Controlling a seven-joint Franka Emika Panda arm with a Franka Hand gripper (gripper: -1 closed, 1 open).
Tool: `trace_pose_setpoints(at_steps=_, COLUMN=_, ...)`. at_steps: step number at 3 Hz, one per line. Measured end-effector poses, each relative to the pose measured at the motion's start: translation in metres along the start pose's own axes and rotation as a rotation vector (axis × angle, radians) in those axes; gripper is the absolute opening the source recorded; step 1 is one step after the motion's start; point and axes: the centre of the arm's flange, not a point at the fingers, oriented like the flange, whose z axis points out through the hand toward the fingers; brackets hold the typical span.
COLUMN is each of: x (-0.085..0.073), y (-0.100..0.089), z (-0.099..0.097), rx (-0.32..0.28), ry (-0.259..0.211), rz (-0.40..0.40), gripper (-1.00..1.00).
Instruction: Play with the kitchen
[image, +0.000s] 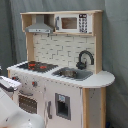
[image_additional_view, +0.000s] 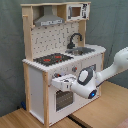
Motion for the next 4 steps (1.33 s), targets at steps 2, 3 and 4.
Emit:
trace_pose_setpoints(at_steps=2, x=-0.0001, y=-0.0003, z=0.0, rx=0.003, ry=-0.005, rz=-0.192, gripper=-1.0)
trace_pose_setpoints(at_steps=3, x=-0.0002, y=-0.0005, z=0.0001, rx=0.004, ry=-0.005, rz=-0.193, gripper=1.0)
trace_pose_setpoints(at_steps=4, x=-0.0023, y=-0.0082, z=0.0014, rx=0.022, ry=-0.013, rz=-0.199, gripper=1.0)
